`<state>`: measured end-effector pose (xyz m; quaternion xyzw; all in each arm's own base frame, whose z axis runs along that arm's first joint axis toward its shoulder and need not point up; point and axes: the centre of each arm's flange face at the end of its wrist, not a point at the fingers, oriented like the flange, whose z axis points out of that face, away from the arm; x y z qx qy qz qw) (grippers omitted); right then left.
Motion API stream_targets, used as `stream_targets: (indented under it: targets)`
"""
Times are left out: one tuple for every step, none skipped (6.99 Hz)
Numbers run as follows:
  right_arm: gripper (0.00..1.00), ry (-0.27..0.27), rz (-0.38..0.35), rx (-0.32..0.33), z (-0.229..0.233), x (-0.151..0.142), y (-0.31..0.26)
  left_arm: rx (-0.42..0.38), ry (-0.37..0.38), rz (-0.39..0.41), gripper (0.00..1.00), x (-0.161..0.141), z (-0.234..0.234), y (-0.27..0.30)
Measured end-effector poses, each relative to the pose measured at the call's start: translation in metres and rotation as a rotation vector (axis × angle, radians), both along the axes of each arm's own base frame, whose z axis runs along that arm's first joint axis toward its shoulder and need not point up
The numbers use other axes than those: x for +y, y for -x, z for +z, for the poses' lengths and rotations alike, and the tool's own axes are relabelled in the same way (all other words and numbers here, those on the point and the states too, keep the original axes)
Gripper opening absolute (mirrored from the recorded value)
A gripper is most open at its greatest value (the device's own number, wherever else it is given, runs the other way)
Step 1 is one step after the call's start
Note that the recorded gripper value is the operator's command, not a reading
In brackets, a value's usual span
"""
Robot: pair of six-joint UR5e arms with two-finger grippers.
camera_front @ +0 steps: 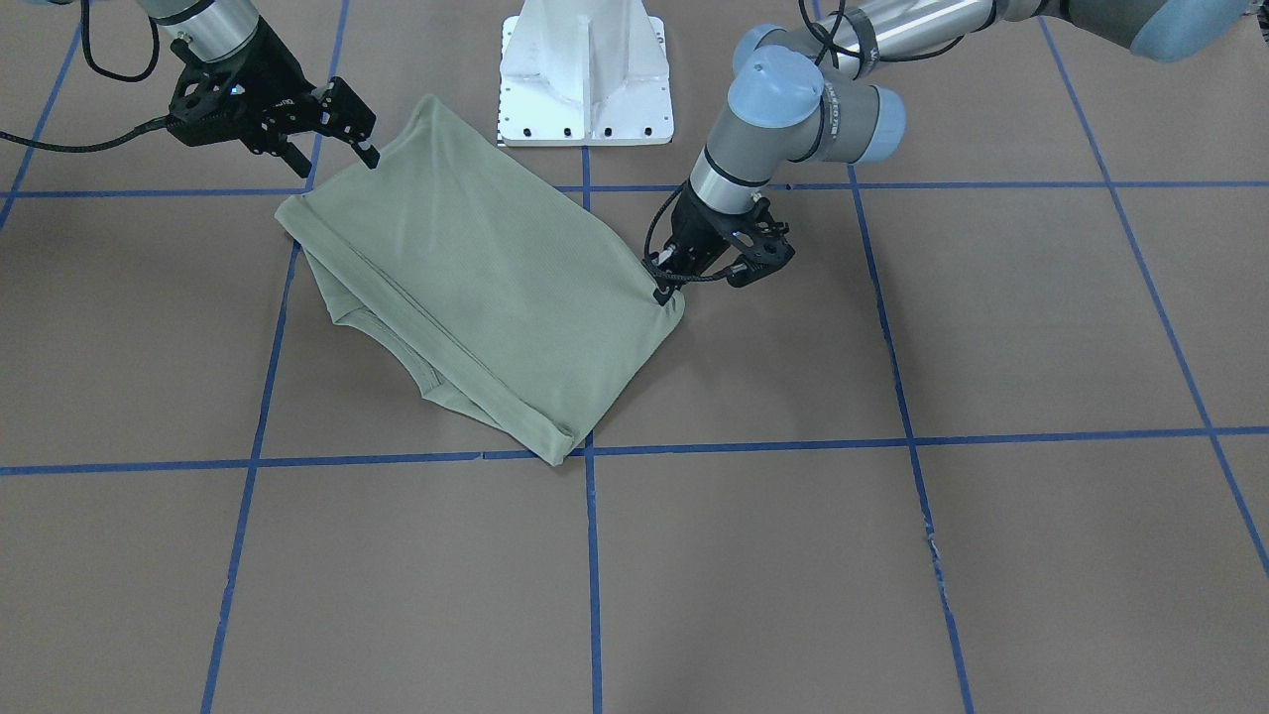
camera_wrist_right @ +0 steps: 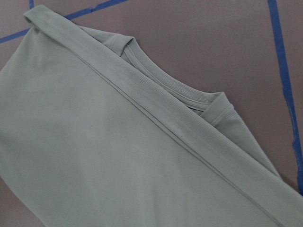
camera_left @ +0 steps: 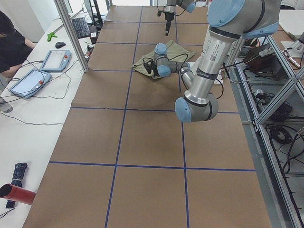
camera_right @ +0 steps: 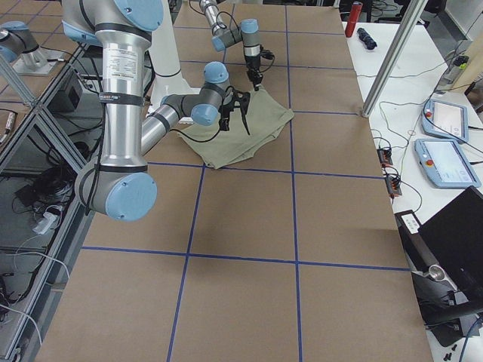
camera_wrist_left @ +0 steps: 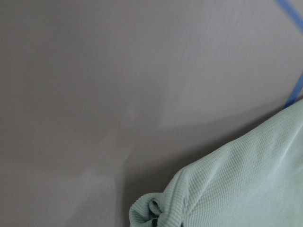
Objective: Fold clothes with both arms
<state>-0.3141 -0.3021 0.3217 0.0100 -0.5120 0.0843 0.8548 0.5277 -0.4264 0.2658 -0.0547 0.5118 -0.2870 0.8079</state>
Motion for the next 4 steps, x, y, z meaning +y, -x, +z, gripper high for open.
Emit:
stream_targets:
  targets:
    - [1.00,-0.001,0.003,0.001,0.000,-0.002,-0.001,-0.045,-0.023,-0.037,0.00,-0.039,0.014,0.008]
    - [1.00,-0.002,0.005,0.001,0.000,-0.002,-0.001,-0.087,-0.043,-0.064,0.00,-0.075,0.027,0.015]
    - [1.00,-0.002,0.006,0.001,0.000,-0.003,-0.002,-0.110,-0.063,-0.094,0.00,-0.105,0.034,0.019]
    - [1.00,-0.003,0.006,-0.001,0.000,-0.003,-0.002,-0.120,-0.085,-0.125,0.00,-0.131,0.032,0.019]
